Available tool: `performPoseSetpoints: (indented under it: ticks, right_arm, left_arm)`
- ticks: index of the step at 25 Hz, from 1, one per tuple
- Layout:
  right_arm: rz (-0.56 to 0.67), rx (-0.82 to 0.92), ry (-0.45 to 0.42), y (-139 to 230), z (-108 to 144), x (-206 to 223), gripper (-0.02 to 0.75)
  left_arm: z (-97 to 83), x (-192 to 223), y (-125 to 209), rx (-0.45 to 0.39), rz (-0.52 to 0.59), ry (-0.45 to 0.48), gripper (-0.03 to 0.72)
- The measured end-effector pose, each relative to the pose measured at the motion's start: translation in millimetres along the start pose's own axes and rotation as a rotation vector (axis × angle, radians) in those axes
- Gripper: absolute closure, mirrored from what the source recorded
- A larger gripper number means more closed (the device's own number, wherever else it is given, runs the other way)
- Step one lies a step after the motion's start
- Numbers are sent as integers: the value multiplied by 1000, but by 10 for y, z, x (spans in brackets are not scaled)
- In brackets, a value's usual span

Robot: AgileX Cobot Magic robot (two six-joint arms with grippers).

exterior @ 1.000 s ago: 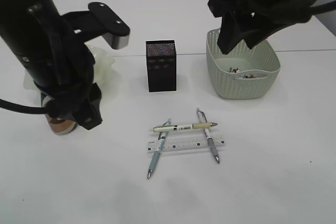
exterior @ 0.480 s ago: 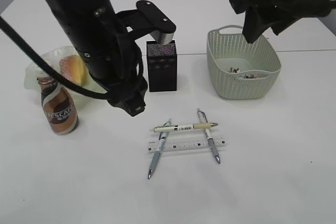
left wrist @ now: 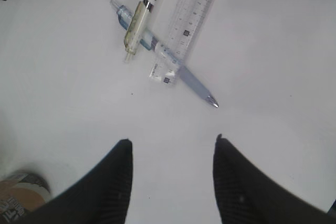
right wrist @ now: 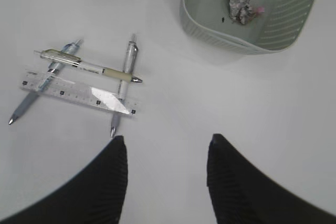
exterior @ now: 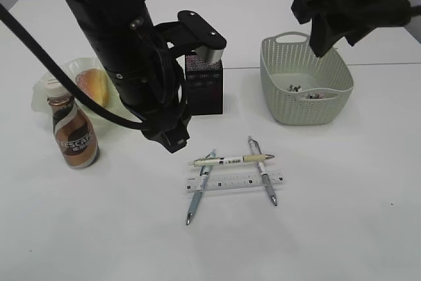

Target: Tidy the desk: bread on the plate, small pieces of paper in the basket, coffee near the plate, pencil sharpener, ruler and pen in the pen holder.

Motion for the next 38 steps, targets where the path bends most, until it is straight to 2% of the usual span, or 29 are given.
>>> performPoseSetpoints:
  ticks: [4,10,13,17,25,31,38]
  right_arm:
    - [50,55,41,56,-246,164,372]
    - [99,248,104,150,-938,284,372]
    - [112,341,131,197,-1258,311,372]
    - [148,442,140,262,-1557,459,372]
    - [137,490,44,168,-1516,693,372]
    - [100,477,27,93,-1506,717,372]
    - [70,474,24,39,-1514,722,372]
  left_arm:
    - [0,0,0,4,0,0,318]
    - [-30,5,-17,20,-8,17,318]
    - [-83,67,-32,26,-7,47,317]
    - [-214,238,-80,78,13,79,314]
    - [-511,738,-383,208,-44,79,255]
    - [-476,1053,-509,248,-90,28,252]
    - [-391,1103,-601,277,-134,-28,253]
Point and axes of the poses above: a point on each arm's last joint axis where the gripper is mounted, x pointing out along that axis toward the gripper, z along the wrist's bending axis when the last joint is at zero, y = z × x, the point moved 9 cm from there along x, pointing out along that axis toward the gripper, and after that the axes turned 10 degrees about x, right-handed, at the moved point
